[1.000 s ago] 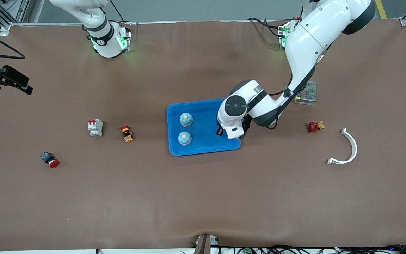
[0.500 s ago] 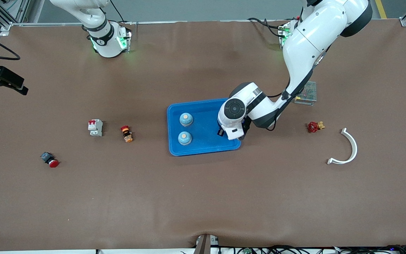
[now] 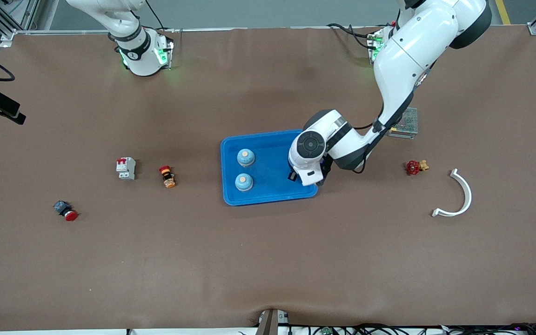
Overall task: Place electrolytic capacitor and blue bell in tray
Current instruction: 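Lower the capacitor beside the first one and open the left gripper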
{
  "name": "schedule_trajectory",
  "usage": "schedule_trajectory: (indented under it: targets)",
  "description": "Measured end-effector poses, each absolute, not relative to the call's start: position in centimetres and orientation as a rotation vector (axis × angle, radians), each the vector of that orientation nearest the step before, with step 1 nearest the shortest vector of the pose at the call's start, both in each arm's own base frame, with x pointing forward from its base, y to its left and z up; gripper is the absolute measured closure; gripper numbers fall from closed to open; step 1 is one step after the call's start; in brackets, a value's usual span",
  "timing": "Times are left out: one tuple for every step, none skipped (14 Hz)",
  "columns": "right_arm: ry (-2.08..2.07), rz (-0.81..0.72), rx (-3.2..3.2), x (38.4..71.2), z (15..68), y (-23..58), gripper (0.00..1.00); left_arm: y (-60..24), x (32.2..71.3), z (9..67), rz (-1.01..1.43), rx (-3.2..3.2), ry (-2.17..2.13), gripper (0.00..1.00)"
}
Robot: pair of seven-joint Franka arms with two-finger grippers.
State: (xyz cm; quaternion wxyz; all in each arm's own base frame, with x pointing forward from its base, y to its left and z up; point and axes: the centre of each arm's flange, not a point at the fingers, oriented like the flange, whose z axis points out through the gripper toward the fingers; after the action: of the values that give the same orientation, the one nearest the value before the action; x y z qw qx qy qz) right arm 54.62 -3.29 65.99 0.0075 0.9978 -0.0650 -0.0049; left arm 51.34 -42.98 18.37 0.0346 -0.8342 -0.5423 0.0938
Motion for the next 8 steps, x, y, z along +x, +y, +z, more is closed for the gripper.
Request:
schedule_trajectory:
  targets:
    - [-0.204,-0.015,3.117,54.6,66.0,-3.3,0.00,-43.0,51.5,18.6,0.286,-2.567,-1.671,0.53]
    - [-0.205,-0.015,3.115,54.6,66.0,-3.3,0.00,-43.1,51.7,18.7,0.284,-2.570,-1.676,0.42]
    - [-0.208,-0.014,3.114,54.6,66.0,-3.4,0.00,-43.1,51.9,18.9,0.282,-2.573,-1.680,0.33]
    - [-0.211,-0.013,3.114,54.6,66.0,-3.5,0.00,-43.1,52.0,19.1,0.281,-2.575,-1.683,0.22]
    - [-0.217,-0.011,3.113,54.6,66.0,-3.6,0.00,-43.2,52.3,19.3,0.277,-2.579,-1.691,0.13]
    - [-0.225,-0.004,3.113,54.7,66.1,-3.9,0.00,-43.3,52.7,19.8,0.272,-2.586,-1.704,0.02]
    - [-0.236,0.010,3.112,54.7,66.1,-4.2,0.00,-43.4,53.3,20.5,0.265,-2.594,-1.718,0.00]
    - [-0.262,0.024,3.110,54.8,66.2,-4.4,0.00,-43.5,53.7,21.0,0.258,-2.601,-1.730,0.00]
